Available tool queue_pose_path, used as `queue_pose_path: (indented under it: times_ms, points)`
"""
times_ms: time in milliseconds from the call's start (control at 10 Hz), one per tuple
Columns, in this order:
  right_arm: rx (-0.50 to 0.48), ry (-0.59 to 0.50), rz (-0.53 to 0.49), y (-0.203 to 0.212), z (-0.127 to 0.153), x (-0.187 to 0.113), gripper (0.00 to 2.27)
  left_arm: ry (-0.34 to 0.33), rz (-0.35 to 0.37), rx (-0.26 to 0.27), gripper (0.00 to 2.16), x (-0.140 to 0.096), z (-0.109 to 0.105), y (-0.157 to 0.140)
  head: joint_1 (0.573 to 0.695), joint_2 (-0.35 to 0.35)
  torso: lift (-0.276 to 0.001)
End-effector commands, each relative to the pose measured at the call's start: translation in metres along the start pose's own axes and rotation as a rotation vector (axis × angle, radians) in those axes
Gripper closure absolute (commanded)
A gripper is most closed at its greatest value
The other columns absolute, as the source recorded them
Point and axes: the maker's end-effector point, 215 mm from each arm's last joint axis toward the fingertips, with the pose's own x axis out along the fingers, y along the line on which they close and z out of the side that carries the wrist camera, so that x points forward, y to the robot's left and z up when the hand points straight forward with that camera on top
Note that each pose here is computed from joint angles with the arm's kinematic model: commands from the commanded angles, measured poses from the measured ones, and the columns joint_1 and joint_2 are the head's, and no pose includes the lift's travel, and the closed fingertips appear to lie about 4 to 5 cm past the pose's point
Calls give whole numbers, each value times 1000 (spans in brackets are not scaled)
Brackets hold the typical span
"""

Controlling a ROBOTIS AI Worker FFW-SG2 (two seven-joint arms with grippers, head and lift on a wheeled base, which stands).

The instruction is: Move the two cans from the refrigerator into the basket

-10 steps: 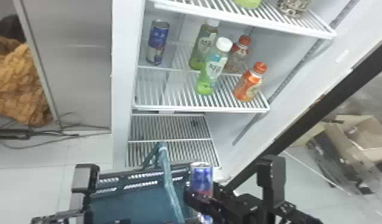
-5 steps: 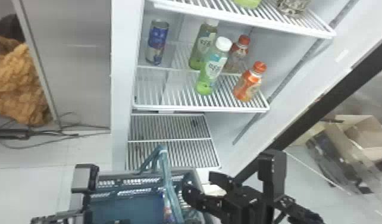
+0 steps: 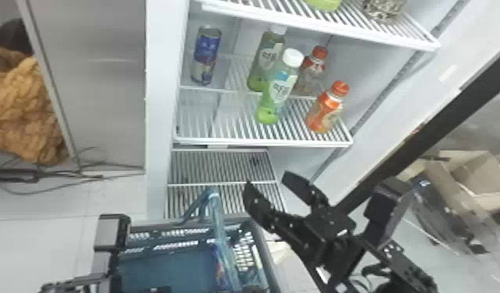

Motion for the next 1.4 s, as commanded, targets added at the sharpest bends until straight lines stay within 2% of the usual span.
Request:
queue_pose_path:
  times_ms: [0,200,400,900,1300]
  points:
    - [-8,-79,12,1,19,10,275,2,2,1,1190,0,-1,1,695,-350,-276]
    - [-27,-203,11,-6,42,25,275,-1,2,-1,1190,0,0,1,695,-350,-276]
    - [-39,-278,-4,-15,52,39,275,-1,4,0,1190,0,0,1,695,-350,-276]
    - [-51,-342,-3,-16,67,64,277,-8,8,-6,1190,0,0,4,695,-350,-276]
    - [-54,-390,3,-18,77,94,279,-7,6,0,1190,1,2,3,695,-350,-276]
